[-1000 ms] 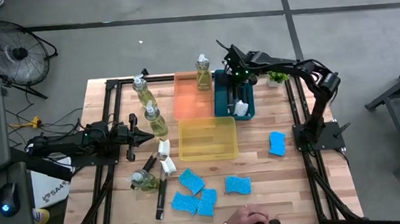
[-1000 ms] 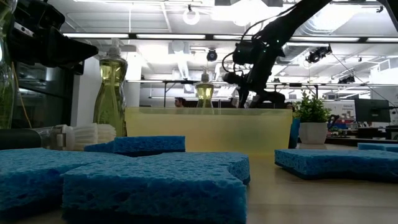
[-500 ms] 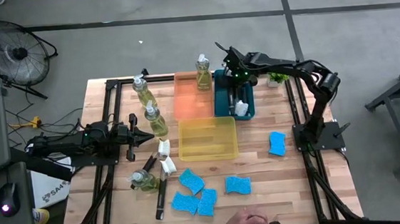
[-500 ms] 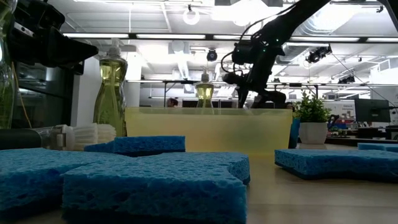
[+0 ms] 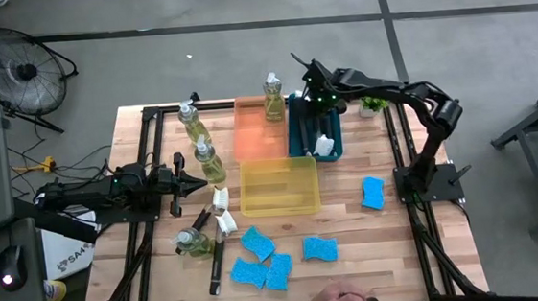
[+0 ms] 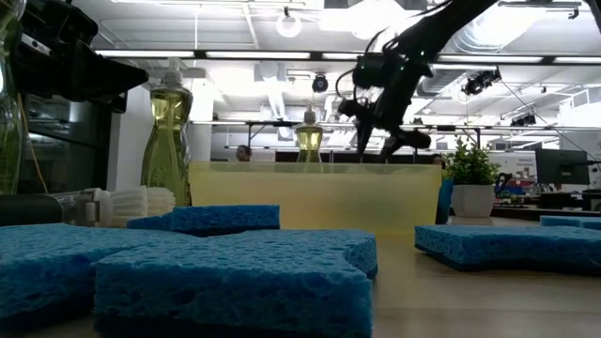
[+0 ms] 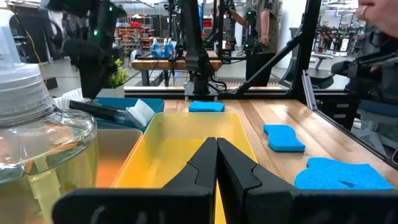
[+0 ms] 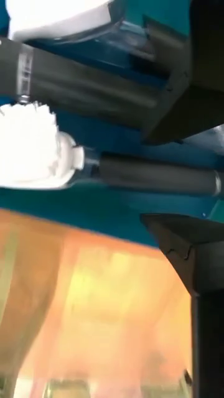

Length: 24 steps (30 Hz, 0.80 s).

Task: Pick & Place Kitchen Sink Supplies
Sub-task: Put the sponge into the yellow bin

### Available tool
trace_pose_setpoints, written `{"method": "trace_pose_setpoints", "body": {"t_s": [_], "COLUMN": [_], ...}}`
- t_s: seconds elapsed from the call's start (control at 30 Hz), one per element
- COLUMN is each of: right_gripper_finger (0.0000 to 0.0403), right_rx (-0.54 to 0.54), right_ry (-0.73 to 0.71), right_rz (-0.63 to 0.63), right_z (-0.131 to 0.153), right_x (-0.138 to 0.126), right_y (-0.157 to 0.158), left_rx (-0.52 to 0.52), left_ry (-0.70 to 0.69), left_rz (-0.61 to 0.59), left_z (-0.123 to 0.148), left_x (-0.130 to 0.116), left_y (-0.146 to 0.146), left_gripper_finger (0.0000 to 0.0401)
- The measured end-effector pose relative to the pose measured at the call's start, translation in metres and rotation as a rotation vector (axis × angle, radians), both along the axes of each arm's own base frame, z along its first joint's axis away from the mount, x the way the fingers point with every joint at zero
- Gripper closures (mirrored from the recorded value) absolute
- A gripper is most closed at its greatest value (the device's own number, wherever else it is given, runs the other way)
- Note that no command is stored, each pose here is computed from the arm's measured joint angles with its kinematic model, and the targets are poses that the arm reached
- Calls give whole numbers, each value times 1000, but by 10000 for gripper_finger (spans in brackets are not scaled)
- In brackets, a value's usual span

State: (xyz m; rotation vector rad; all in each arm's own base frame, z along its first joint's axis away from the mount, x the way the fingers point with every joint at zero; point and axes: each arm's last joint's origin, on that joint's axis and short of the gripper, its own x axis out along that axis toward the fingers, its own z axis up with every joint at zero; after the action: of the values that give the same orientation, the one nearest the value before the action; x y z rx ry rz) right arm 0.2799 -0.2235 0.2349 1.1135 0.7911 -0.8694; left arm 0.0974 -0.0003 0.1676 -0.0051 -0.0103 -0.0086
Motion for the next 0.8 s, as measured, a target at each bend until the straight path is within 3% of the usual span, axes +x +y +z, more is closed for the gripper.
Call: {"method": "trace_pose_setpoints", "body": {"t_s": [0.23, 0.5, 0.8], "right_gripper_finger": [219, 219, 212], "right_rx": [46, 90, 41], "right_ry": [13, 224, 471], "right_rz": [26, 53, 34], "right_z": [26, 50, 78], "right_x": [-17, -46, -81], "right_y": [20, 64, 118], "left_rx": [0, 0, 0], "left_ry": [0, 0, 0], "left_rz": [0, 0, 0], "left_z": [0, 0, 0], "left_x": [0, 0, 0], "left_y": [0, 0, 0], "left_gripper_finger": [400, 400, 400]}}
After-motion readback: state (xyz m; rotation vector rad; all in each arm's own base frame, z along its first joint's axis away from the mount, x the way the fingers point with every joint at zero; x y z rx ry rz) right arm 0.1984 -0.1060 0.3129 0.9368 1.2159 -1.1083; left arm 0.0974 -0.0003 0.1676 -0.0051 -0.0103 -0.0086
